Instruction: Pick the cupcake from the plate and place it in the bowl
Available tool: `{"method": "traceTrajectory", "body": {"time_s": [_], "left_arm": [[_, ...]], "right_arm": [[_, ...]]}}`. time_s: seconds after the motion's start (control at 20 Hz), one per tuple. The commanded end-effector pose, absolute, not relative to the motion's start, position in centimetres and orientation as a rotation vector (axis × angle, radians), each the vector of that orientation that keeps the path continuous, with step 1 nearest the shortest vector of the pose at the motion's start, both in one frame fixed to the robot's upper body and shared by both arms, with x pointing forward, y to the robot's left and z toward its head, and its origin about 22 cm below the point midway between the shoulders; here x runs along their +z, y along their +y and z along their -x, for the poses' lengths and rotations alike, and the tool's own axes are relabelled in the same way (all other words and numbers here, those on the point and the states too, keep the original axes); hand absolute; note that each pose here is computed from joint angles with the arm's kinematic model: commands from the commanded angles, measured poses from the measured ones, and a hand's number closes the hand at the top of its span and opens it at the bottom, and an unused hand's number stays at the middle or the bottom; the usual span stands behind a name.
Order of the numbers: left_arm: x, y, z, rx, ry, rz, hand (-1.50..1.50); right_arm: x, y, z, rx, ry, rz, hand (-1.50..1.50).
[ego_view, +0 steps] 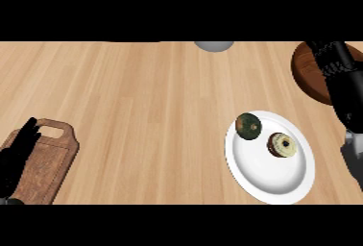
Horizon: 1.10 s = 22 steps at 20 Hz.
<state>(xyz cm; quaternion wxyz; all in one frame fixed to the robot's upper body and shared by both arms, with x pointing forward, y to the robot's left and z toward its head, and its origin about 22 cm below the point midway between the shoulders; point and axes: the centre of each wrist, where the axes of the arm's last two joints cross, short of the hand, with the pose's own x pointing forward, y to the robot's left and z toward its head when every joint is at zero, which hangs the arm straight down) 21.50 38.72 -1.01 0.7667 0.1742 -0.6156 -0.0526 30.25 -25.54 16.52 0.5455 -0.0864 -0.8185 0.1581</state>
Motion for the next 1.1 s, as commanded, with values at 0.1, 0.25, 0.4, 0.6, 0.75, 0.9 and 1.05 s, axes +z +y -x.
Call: {"method": "traceTrajectory", "body": {"time_s": [0.1,0.25,0.4,0.6,0.75,0.9,1.05], "left_arm": [[-0.7,32.3,-23.3,-0.095,-1.427,-0.134,0.00],[0.2,28.0,-25.0,-0.068,-1.521,0.084,0.00],[-0.9,27.4,-24.3,-0.028,-1.477,0.122,0.00],[0.7,23.1,-25.2,-0.083,-1.485,0.240,0.00],[1.5,21.2,-26.2,-0.097,-1.494,0.241,0.00],[1.6,22.3,-26.1,-0.118,-1.480,0.243,0.00],[1.9,21.6,-26.0,-0.118,-1.477,0.260,0.00]], "right_arm": [[13.7,-27.0,-28.1,0.244,-1.801,0.494,1.50],[10.7,-30.0,-27.1,0.127,-1.632,0.719,1.50],[7.7,-33.7,-25.8,-0.175,-1.464,0.997,-1.50],[3.9,-26.3,-21.4,-0.025,-1.577,1.016,-1.50],[3.2,-24.5,-20.6,0.162,-1.499,1.090,-1.50],[3.1,-26.9,-19.9,0.304,-1.235,1.222,-1.50],[4.7,-26.4,-21.1,0.312,-1.061,1.292,-1.50]]}}
